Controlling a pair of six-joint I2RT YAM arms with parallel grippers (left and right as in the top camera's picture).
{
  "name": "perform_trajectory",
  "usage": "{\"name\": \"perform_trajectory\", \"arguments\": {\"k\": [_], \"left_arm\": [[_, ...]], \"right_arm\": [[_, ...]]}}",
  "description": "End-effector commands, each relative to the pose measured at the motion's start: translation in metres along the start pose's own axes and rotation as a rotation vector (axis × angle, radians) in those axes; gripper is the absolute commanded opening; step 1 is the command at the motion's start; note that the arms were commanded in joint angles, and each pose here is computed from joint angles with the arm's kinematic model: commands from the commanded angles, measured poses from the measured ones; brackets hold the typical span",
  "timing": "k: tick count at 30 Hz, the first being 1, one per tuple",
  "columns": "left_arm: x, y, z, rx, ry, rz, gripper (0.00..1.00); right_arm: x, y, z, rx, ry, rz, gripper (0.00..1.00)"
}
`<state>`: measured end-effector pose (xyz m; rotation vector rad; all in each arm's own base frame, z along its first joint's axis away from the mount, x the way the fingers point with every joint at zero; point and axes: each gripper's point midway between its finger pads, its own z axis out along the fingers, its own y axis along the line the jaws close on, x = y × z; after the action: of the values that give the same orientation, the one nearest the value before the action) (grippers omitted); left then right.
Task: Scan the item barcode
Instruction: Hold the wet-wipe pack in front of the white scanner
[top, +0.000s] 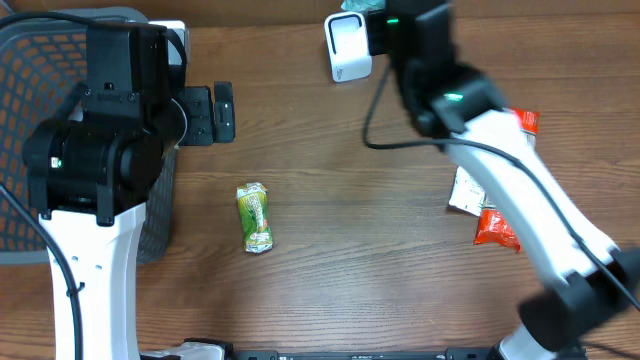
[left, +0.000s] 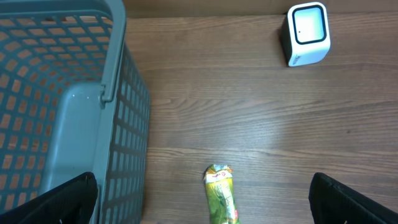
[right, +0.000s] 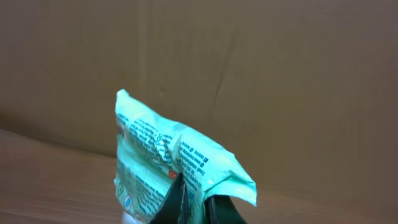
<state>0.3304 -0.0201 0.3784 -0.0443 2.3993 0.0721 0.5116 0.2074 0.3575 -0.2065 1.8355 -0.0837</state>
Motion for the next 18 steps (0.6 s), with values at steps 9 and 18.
{"name": "perform_trajectory", "arguments": {"k": [9, 18], "left_arm": [[-0.001, -0.002, 0.000, 0.002, -0.001, 0.013, 1.00], [-0.001, -0.002, 0.000, 0.002, -0.001, 0.013, 1.00]], "right_arm": [[0.071, 0.027, 0.112, 0.226, 0.008, -1.010, 0.04], [0.121, 0.047, 0.151, 0.249, 0.001, -1.198, 0.04]]}}
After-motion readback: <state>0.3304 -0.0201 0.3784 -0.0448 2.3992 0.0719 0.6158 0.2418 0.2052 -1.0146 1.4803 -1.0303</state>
